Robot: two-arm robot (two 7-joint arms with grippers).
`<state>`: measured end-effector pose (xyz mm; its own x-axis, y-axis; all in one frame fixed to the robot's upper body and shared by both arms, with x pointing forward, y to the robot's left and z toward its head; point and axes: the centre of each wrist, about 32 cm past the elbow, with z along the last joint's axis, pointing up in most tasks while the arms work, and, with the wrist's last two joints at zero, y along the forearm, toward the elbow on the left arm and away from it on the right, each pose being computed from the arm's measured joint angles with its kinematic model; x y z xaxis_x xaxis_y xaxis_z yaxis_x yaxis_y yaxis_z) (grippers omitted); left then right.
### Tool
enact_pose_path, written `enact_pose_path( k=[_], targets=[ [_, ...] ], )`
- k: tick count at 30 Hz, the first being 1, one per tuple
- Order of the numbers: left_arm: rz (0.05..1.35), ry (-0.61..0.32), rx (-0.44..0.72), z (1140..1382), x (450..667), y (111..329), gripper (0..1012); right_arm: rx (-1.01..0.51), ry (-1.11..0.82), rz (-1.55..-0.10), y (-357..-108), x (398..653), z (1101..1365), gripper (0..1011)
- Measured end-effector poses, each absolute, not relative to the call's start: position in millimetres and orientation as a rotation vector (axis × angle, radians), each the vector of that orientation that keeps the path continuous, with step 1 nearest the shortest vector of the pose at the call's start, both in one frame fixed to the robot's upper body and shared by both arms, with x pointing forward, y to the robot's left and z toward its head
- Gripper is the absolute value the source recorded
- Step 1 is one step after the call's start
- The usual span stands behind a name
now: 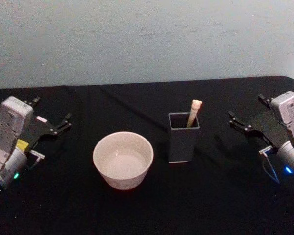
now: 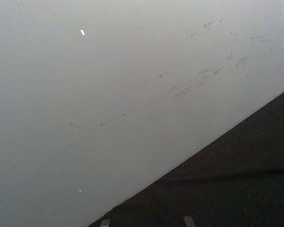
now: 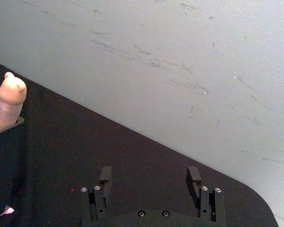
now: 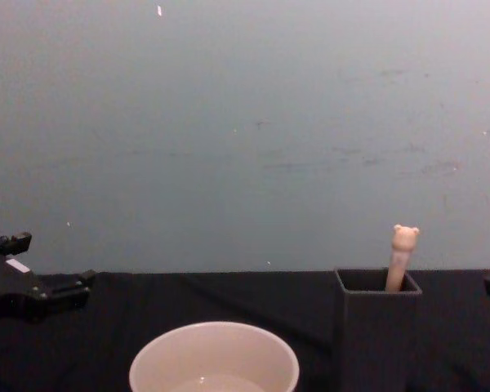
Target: Pick up the stirring spoon with one hand, stir inside the cup, then place it back in its original position.
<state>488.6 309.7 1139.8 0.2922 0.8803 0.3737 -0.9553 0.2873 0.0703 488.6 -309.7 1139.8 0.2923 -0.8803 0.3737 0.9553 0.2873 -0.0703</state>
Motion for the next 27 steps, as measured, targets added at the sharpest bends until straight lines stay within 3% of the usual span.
enact_pose_path(
  k=[27],
  targets=[
    [1.248, -0.285, 0.304, 1139.8, 488.6, 309.7, 1001, -0.305, -0.285, -1.248, -309.7, 488.6, 1139.8, 1002]
  ],
)
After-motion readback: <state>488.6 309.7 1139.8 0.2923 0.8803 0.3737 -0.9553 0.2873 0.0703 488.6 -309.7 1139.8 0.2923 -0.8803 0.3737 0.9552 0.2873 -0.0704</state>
